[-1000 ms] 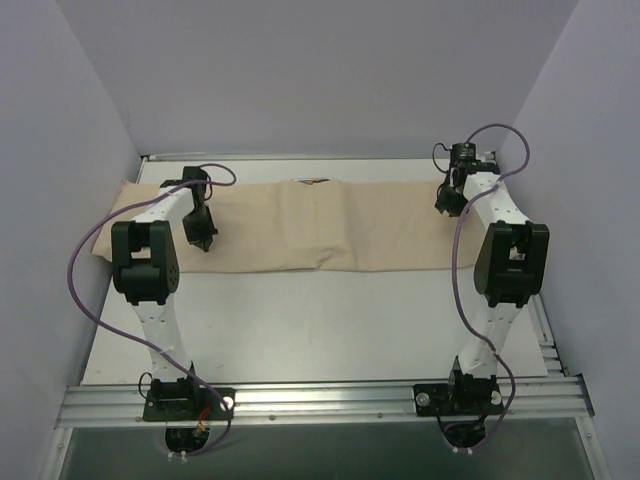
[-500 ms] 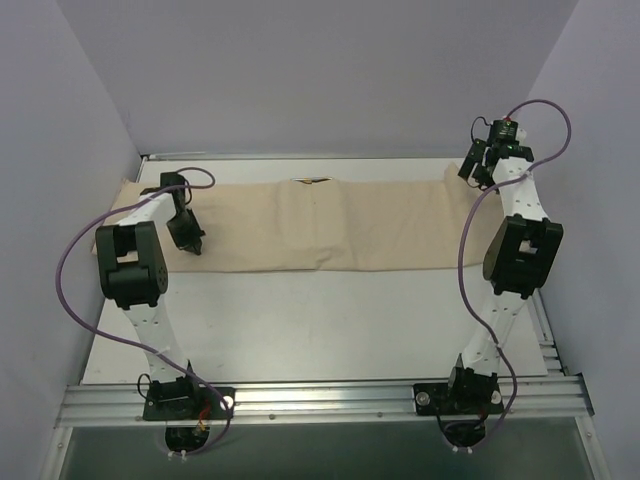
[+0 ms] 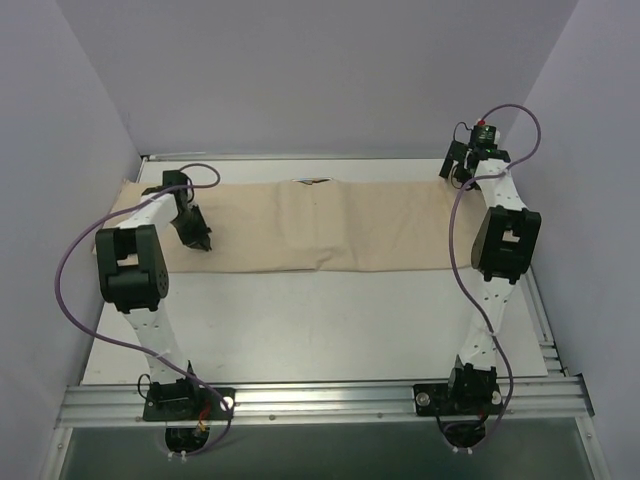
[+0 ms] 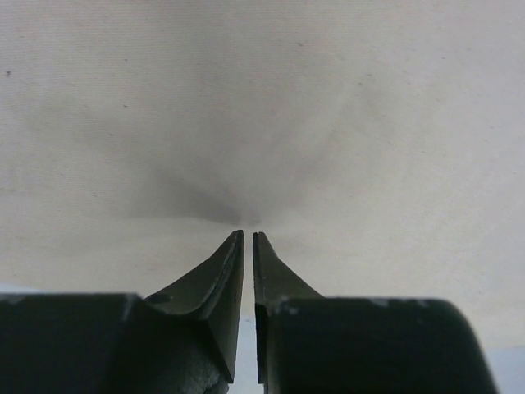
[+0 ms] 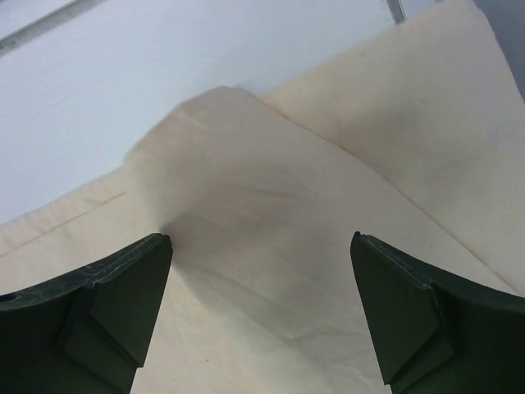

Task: Open and lay out the surgical kit
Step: Open the surgical kit at the center of the board.

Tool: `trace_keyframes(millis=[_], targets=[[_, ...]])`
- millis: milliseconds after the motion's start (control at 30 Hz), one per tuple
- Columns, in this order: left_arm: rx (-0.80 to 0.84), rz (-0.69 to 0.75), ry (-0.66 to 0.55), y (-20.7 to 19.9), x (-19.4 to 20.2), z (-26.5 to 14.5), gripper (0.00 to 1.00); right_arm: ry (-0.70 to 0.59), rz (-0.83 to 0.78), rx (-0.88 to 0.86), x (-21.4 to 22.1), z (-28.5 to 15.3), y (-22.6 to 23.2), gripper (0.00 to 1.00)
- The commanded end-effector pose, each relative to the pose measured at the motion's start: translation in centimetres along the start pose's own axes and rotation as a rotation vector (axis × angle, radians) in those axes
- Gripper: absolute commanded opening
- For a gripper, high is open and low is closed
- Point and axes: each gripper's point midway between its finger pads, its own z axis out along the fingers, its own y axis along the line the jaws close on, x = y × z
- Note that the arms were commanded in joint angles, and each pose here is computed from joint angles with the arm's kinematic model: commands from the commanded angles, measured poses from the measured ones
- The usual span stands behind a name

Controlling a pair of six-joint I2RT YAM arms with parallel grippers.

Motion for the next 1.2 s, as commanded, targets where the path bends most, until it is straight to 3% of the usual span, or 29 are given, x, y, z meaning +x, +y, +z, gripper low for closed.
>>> trace_keyframes(millis=[0,367,667,833,867,933,967,1067,1167], targets=[[0.091,0.024,-0.069,-2.3,-1.1,-2.4,0.18,-0.132,-0.052,0.002,-3.9,-2.3,2.2,0.96],[0.118,0.018,-0.067,-2.9,-0.5,-3.3,0.19,-0.126,-0.107,0.074,-3.2,-0.1,2.6,0.94],[0.114,0.037,-0.074,-3.3,-0.3,-4.1,0.2,-0.136,-0.123,0.088,-3.4,1.5,3.7,0.78],[0.118,0.038,-0.079,-3.5,-0.6,-4.5,0.2,-0.142,-0.116,0.08,-3.7,2.0,3.9,0.58],[0.121,0.039,-0.076,-3.6,-0.6,-4.5,0.2,-0.141,-0.116,0.076,-3.7,2.0,4.0,0.41],[0.13,0.039,-0.079,-3.8,-0.7,-4.8,0.2,-0.141,-0.111,0.07,-3.9,1.9,4.1,0.29],[0.134,0.038,-0.08,-3.9,-0.7,-4.9,0.2,-0.141,-0.106,0.062,-4.0,1.7,4.2,0.15],[0.153,0.039,-0.098,-4.3,-1.2,-5.8,0.21,-0.141,-0.091,0.046,-4.5,0.9,4.3,0.0],[0.178,0.041,-0.107,-5.0,-1.5,-6.7,0.24,-0.172,-0.048,0.0,-6.6,-1.9,5.0,0.0]])
